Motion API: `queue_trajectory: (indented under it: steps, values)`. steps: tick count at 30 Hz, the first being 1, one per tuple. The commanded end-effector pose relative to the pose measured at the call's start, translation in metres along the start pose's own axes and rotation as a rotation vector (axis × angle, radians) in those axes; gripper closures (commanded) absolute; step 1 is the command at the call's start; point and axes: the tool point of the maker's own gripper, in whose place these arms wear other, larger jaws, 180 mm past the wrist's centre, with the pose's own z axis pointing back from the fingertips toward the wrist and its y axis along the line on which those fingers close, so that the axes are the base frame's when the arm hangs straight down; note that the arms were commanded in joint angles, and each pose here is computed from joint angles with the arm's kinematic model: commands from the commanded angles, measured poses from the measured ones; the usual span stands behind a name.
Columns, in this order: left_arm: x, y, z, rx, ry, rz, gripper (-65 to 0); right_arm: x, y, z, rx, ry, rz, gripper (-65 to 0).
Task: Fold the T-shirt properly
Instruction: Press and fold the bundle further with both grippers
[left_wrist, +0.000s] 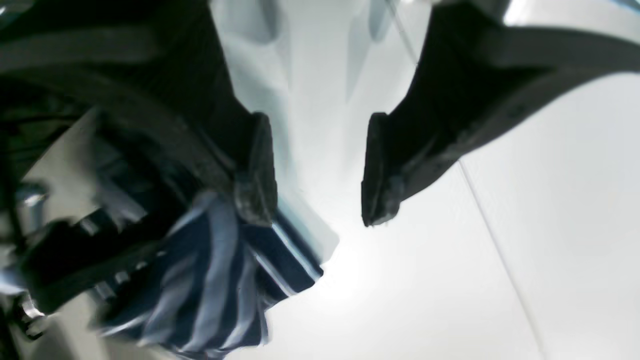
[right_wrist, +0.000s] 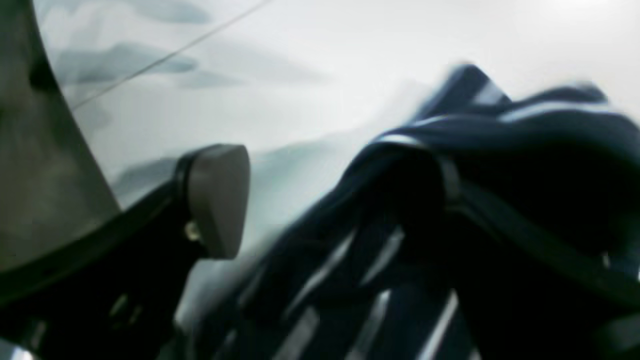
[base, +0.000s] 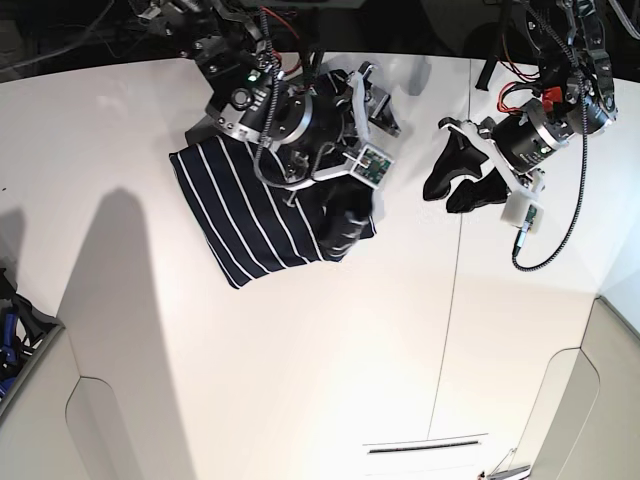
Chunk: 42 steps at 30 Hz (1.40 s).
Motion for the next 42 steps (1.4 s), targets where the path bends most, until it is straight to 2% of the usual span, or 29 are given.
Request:
queue_trajectory:
  steps: [1,5,8,9,11,12,13,16,20,23,26,28,32,38,42]
  values:
    - [0.012,-0.003,0.003,-0.013,-0.041,-0.011,-30.5,0.021,-0.005,0.002,-0.026,-0.056,0.034,-45.3]
    - [0.021,0.006,0.012,0.002,-0.088,0.016,-30.5,0.039,-0.008,0.000,-0.066,-0.080,0.084,-45.1]
    - [0.032,0.010,0.022,-0.007,-0.144,0.052,-30.4,0.047,-0.024,0.006,-0.132,-0.088,0.075,-44.9]
    - [0.035,0.008,0.024,-0.025,-0.160,0.071,-28.7,0.050,-0.033,0.010,-0.168,-0.094,0.064,-44.9]
    - [0.037,-0.004,0.024,-0.093,-0.165,0.112,-19.9,0.053,-0.050,0.018,-0.230,-0.108,0.040,-43.0]
    - [0.036,-0.013,0.022,-0.133,-0.156,0.127,-14.8,0.053,-0.058,0.021,-0.250,-0.112,0.026,-38.3]
    - [0.033,-0.021,0.019,-0.165,-0.140,0.133,-10.3,0.051,-0.067,0.024,-0.274,-0.112,0.006,-30.3]
    - [0.020,-0.044,0.005,-0.234,-0.075,0.119,-1.9,0.044,-0.105,0.036,-0.372,-0.113,-0.067,-1.3]
    - [0.001,-0.082,-0.016,-0.322,0.000,0.071,-1.1,0.044,-0.157,0.059,-0.472,-0.164,-0.189,0.0]
    - [-0.015,-0.107,-0.030,-0.362,0.052,0.004,-1.1,0.046,-0.190,0.075,-0.511,-0.239,-0.282,0.0]
    - [-0.027,-0.128,-0.039,-0.394,0.084,-0.059,-1.1,0.037,-0.220,0.078,-0.530,-0.254,-0.357,0.0]
    - [-0.034,-0.137,-0.043,-0.405,0.103,-0.096,-1.1,0.028,-0.235,0.070,-0.508,-0.245,-0.400,0.0]
    - [-0.045,-0.151,-0.047,-0.431,0.137,-0.121,-1.1,0.012,-0.245,0.040,-0.371,-0.208,-0.443,0.0]
    - [-0.073,-0.148,-0.055,-0.433,0.209,-0.074,-1.1,-0.023,-0.223,-0.005,-0.158,-0.123,-0.502,0.0]
    - [-0.089,-0.131,-0.064,-0.388,0.263,-0.081,-1.1,-0.034,-0.215,-0.008,-0.112,-0.117,-0.536,0.0]
